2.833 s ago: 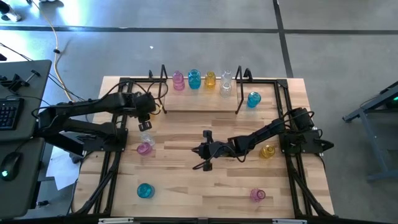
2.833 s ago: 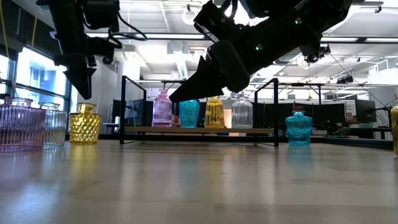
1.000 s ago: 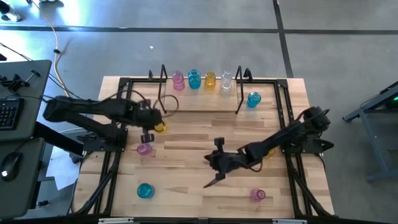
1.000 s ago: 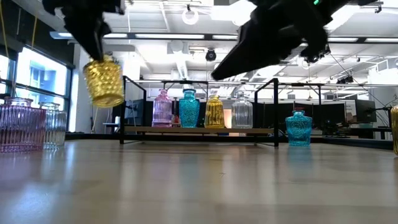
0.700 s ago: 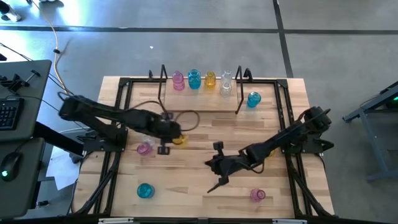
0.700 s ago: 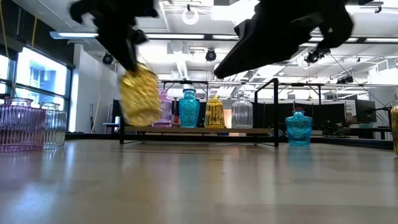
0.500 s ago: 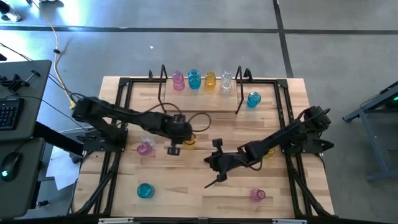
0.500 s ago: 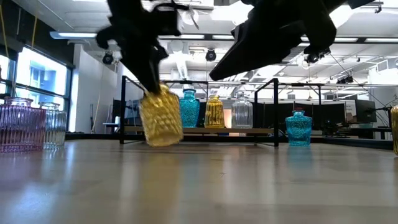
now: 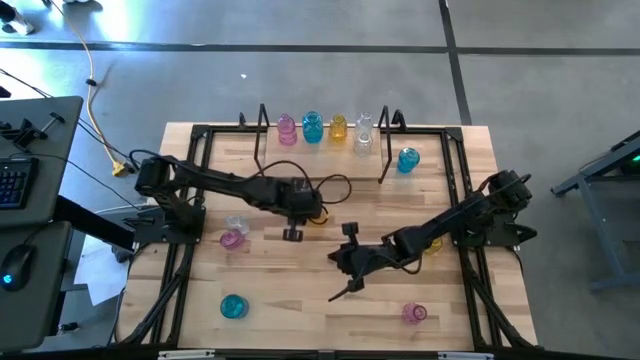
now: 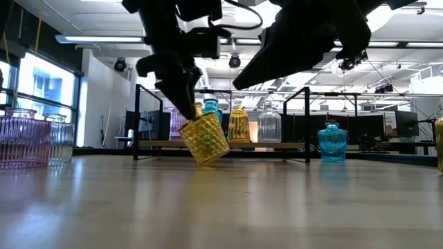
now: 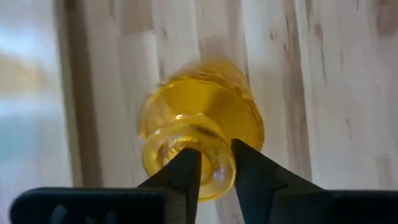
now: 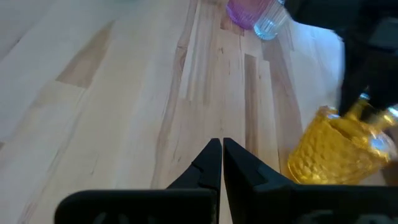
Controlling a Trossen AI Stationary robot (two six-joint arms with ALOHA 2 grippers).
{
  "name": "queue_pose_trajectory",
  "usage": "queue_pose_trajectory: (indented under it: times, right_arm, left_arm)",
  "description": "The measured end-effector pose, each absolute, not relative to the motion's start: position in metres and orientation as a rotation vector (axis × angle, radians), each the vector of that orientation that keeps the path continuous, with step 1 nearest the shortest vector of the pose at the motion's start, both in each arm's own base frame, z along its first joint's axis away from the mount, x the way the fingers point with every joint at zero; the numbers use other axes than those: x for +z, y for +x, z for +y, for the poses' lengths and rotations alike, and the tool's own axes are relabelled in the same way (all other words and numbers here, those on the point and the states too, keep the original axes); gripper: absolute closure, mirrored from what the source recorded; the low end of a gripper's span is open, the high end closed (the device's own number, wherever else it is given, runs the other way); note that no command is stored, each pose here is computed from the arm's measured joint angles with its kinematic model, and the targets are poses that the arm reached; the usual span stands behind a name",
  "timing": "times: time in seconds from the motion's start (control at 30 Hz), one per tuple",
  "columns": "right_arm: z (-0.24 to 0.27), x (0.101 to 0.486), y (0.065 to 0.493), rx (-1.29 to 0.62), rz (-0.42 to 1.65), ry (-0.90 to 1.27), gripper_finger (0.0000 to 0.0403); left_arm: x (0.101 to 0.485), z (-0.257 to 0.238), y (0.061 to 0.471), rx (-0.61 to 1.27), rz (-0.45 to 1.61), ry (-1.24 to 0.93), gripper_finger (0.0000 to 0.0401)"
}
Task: Sort vases onto shelf
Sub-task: Put the left yellow vase on the shelf aligned with the yellow vase
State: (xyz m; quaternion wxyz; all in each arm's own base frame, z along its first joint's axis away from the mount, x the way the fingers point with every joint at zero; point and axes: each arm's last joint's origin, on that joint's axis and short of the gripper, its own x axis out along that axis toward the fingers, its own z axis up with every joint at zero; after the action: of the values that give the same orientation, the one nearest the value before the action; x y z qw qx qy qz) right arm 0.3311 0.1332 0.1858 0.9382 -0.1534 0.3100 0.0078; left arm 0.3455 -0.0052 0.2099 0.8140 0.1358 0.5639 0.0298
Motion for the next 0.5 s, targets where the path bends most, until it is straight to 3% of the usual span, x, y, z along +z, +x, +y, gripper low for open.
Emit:
queue_pose_trajectory:
  times: [0.2,0.5]
  right_arm:
    - [0.133,0.185,0.331,0.007,0.643,-0.308,0.0403]
    - [0.132,0.183,0.328,-0.045,0.666,-0.318,0.0403]
  left_arm:
    - [0.219,-0.005,0.343,0.068,1.177,0.286,0.0280]
    - [0.234,-0.010,0.333,0.063,1.097,0.295,0.0285]
